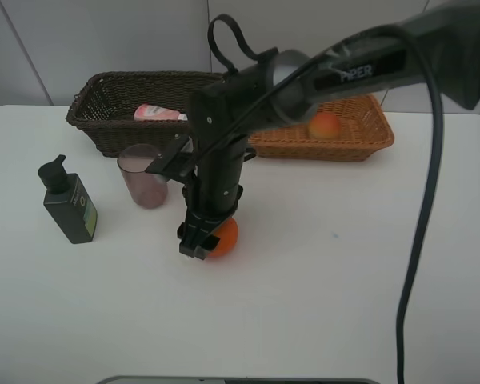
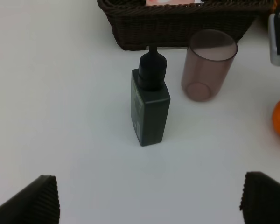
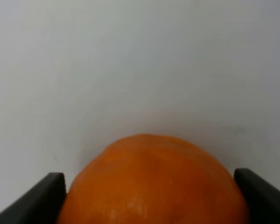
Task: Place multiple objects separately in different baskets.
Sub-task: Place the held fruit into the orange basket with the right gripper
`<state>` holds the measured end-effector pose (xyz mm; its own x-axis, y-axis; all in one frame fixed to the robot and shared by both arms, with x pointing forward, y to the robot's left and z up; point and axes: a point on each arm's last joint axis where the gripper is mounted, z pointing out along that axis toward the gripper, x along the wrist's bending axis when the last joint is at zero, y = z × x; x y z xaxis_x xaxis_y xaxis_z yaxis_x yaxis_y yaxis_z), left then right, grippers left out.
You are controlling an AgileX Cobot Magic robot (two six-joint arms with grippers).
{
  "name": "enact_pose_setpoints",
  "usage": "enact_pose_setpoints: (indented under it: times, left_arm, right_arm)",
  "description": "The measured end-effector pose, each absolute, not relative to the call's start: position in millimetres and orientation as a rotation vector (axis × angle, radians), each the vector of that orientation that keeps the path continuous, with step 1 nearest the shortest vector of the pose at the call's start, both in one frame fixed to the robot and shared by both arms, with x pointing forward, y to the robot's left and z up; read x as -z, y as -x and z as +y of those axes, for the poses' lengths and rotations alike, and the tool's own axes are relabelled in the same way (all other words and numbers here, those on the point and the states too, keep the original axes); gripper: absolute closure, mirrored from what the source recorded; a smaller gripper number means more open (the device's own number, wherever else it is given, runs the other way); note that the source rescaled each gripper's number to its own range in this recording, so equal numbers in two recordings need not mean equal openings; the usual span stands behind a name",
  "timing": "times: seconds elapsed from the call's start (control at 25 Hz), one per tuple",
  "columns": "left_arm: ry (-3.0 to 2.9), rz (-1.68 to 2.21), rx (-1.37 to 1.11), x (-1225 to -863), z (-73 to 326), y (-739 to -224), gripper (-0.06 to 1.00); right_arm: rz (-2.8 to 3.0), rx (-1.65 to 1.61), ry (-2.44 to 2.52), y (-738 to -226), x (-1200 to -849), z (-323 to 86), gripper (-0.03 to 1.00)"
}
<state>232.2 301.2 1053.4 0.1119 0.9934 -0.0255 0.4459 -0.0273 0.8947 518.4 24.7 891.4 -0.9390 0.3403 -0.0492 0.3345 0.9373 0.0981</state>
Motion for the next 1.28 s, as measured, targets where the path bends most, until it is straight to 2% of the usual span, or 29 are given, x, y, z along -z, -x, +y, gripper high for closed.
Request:
enact_pose_setpoints:
  times: [0.28,0.52,0.96,1.12,1.28]
  left_arm:
    - [-1.593,1.446,-0.867,-1053.4,301.2,-232.2,-0.05]
    - [-1.593,1.446,-0.867,-1053.4,301.2,-232.2,-0.05]
    - [-1.593,1.446,-0.867,-1053.4,301.2,-232.2,-0.05]
    - [-1.593,1.446,-0.867,-1053.4,301.2,-232.2,-0.05]
    - [-1.593,1.446,-0.867,-1053.4,301.2,-232.2,-0.05]
  right_arm:
    - [2.872,-0.226,-0.908,-551.4,-950.8,20.7,0.47]
    - [2.635,-0.232,-1.266,-599.9,-987.3,-18.4,0.47]
    - [2.277,-0.443,-1.66,-672.9,-998.2,-109.3,0.47]
    - [2.178,-0.522,-1.733,-686.4,-994.9,-122.9,0.47]
    - [2.16,-0.561,-1.737,-695.9,-976.7,-121.1,0.47]
